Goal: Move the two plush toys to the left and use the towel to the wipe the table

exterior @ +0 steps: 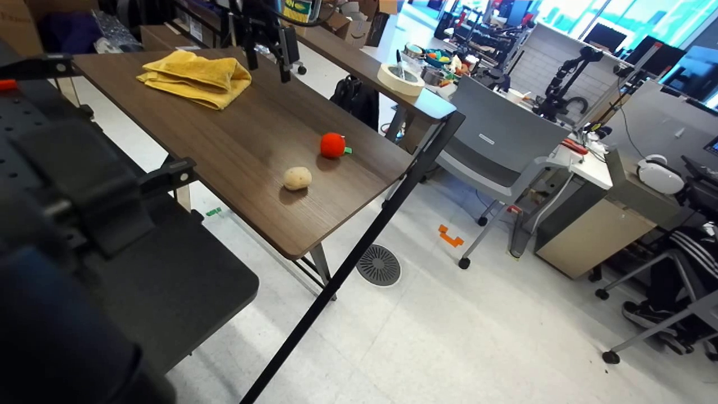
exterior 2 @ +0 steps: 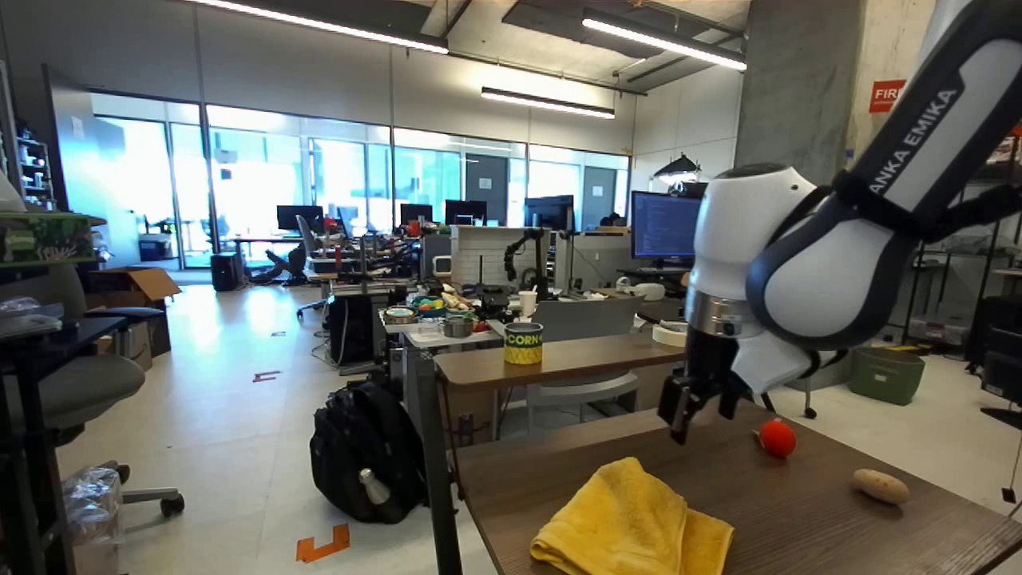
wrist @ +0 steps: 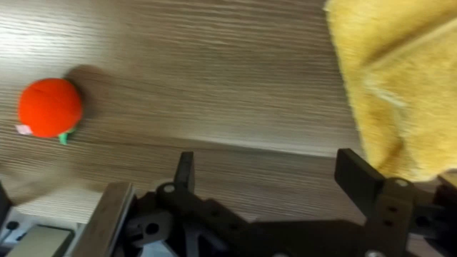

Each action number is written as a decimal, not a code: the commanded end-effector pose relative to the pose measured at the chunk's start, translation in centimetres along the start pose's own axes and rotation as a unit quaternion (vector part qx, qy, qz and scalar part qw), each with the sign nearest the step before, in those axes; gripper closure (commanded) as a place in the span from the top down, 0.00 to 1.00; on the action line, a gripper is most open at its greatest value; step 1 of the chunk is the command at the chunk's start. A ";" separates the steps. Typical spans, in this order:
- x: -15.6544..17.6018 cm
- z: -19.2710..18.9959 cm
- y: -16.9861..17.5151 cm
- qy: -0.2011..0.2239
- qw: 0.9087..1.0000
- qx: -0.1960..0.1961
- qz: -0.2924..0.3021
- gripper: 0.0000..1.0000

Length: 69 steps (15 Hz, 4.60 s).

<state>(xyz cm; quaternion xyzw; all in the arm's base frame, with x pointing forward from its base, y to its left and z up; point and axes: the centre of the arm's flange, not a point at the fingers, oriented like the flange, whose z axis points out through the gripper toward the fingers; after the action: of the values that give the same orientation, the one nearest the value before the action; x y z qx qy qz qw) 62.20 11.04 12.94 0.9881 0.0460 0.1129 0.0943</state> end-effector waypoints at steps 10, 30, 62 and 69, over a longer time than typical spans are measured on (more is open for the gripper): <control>0.9 -0.7 -10.3 -0.021 0.986 0.154 -0.059 1.00; -2.3 8.1 -0.2 -0.085 0.995 0.052 -0.001 1.00; -11.3 9.0 0.6 -0.117 0.984 0.001 -0.134 1.00; -14.7 6.4 -12.0 -0.090 0.953 0.037 -0.288 1.00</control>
<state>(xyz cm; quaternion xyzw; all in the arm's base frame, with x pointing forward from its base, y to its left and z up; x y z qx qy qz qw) 51.66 14.44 2.73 0.9613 0.2573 -0.0100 0.0984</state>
